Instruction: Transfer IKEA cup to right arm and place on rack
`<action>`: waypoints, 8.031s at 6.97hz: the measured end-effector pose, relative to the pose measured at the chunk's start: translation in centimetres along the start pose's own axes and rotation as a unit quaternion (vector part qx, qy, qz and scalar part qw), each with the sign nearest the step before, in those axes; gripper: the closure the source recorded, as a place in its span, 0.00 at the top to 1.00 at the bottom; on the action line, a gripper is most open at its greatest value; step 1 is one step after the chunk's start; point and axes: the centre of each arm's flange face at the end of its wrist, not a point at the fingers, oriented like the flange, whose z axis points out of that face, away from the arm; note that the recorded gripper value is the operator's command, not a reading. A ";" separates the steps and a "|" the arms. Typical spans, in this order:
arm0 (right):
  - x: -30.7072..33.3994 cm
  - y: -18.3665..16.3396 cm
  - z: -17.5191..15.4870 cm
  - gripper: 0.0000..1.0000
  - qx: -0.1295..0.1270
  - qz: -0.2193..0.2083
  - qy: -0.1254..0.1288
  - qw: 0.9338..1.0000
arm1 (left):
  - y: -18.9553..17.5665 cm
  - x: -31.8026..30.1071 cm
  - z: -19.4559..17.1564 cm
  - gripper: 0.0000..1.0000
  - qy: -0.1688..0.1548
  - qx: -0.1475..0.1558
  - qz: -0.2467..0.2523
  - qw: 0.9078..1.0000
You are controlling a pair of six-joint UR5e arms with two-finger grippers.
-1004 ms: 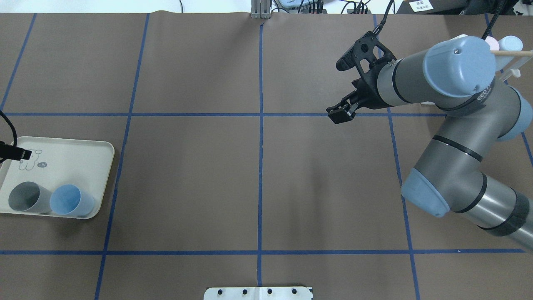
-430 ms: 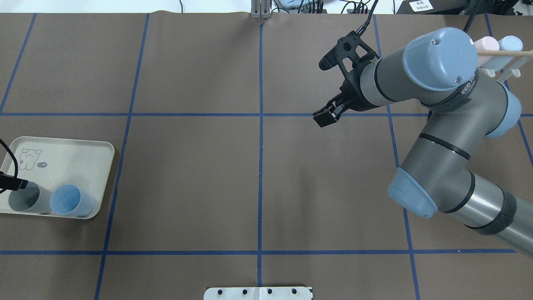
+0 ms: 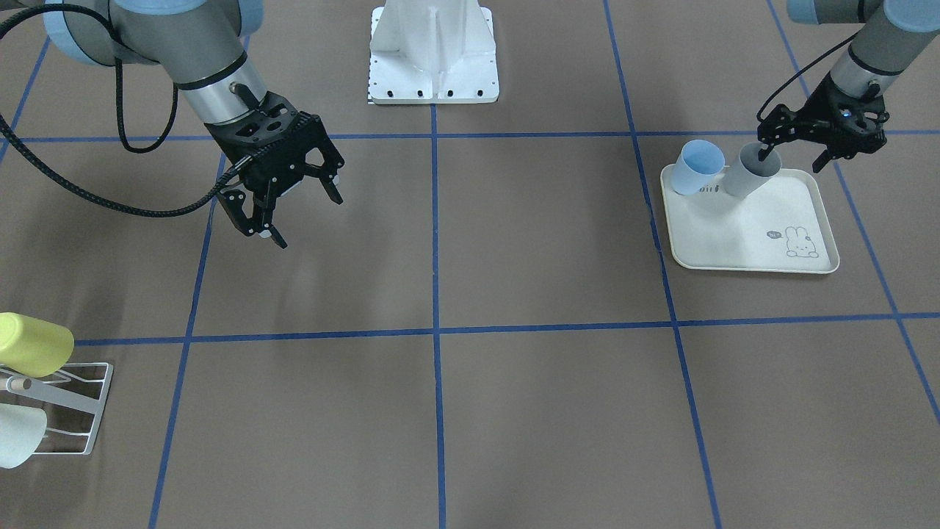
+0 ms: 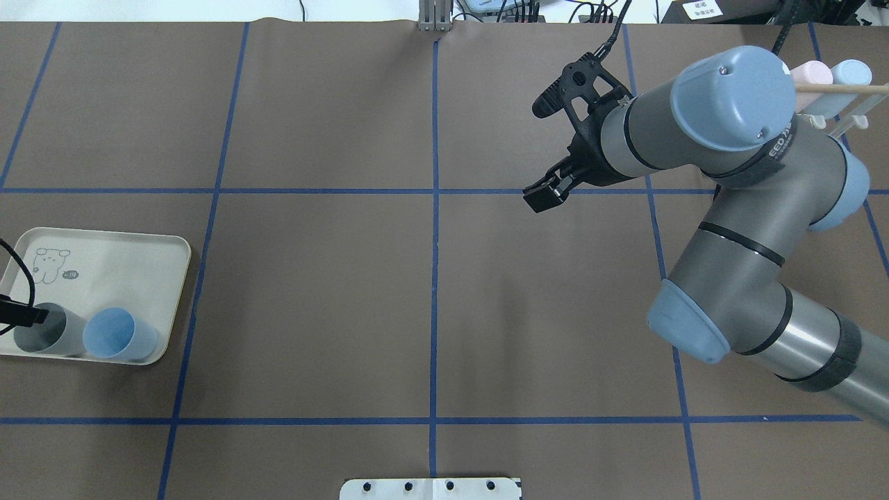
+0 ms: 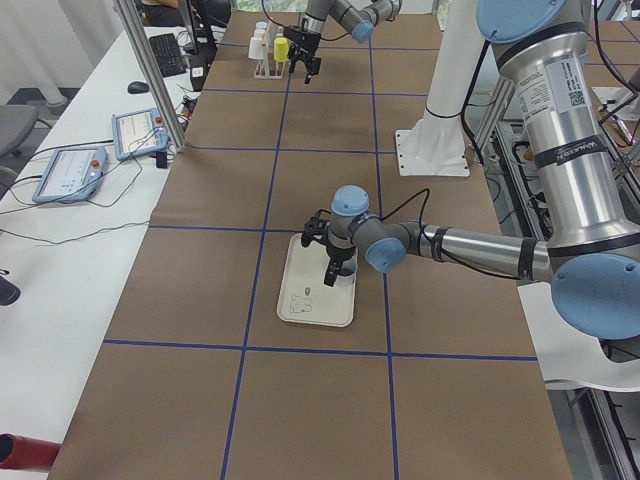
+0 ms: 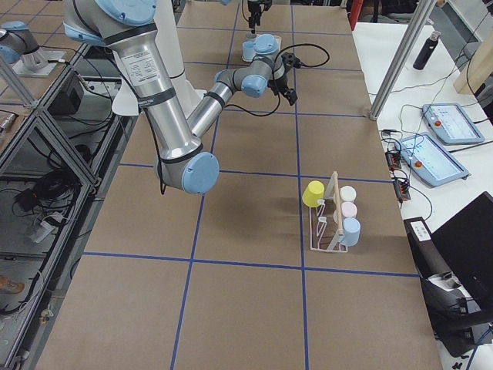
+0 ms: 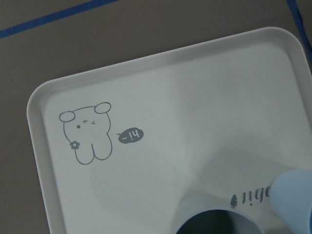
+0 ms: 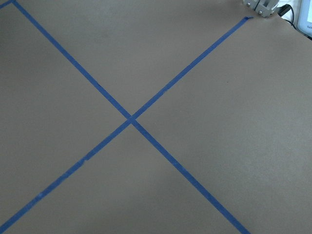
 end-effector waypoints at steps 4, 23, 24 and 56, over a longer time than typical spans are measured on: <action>0.1 0.2 0.1 0.99 -0.002 -0.004 0.000 1.000 | 0.1 0.0 0.6 0.00 0.013 0.005 -0.008 1.000; -14.8 9.2 7.3 0.99 0.440 -0.097 -0.112 0.886 | -17.8 36.1 -17.7 0.00 0.360 0.000 -0.253 0.898; -15.0 9.2 7.1 0.99 0.442 -0.097 -0.115 0.884 | -17.4 37.2 -17.0 0.00 0.360 0.000 -0.252 0.898; 10.1 8.2 -7.8 0.43 -0.250 -0.350 0.240 0.870 | -16.8 7.1 -12.2 1.00 -0.037 0.051 0.040 0.997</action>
